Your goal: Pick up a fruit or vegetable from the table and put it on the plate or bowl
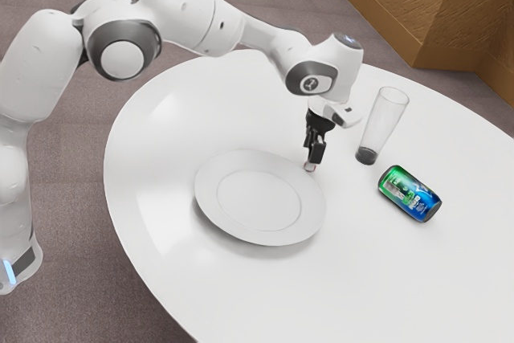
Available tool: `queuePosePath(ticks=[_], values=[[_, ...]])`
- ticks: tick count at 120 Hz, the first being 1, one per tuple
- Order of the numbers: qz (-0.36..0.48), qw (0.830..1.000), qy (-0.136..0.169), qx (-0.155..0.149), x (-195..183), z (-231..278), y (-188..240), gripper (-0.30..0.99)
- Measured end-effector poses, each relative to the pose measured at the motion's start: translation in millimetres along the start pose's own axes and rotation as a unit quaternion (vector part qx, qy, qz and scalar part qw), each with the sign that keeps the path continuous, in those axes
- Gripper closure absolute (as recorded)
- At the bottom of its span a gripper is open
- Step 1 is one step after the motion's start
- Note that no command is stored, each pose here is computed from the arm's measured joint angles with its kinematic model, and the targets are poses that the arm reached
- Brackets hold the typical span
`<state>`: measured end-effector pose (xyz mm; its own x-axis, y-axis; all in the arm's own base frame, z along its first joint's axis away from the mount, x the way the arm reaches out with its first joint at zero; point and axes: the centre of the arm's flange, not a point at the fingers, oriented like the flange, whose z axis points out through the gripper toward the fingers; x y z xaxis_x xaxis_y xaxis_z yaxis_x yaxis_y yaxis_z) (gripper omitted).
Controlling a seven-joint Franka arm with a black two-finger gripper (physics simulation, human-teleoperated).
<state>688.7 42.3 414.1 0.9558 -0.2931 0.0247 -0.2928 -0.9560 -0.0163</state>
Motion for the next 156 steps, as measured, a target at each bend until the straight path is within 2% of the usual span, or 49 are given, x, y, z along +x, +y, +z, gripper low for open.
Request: queuePosePath(ticks=[30,56,64,98,118,134,156], values=[[-0.003,1.000,-0.001,-0.003,1.1,8.3,-8.4,0.03],[-0.010,1.000,-0.001,-0.018,4.0,16.9,-7.8,0.40],[-0.011,1.000,0.000,-0.020,4.2,17.3,-7.5,0.48],[-0.021,1.000,0.010,-0.019,6.4,6.2,-8.3,0.51],[-0.019,0.999,0.021,-0.017,0.4,-42.9,11.0,0.51],[-0.004,0.999,-0.009,-0.042,-4.2,-52.3,43.7,0.51],[-0.008,0.992,-0.095,-0.078,-31.7,-33.2,58.3,0.52]])
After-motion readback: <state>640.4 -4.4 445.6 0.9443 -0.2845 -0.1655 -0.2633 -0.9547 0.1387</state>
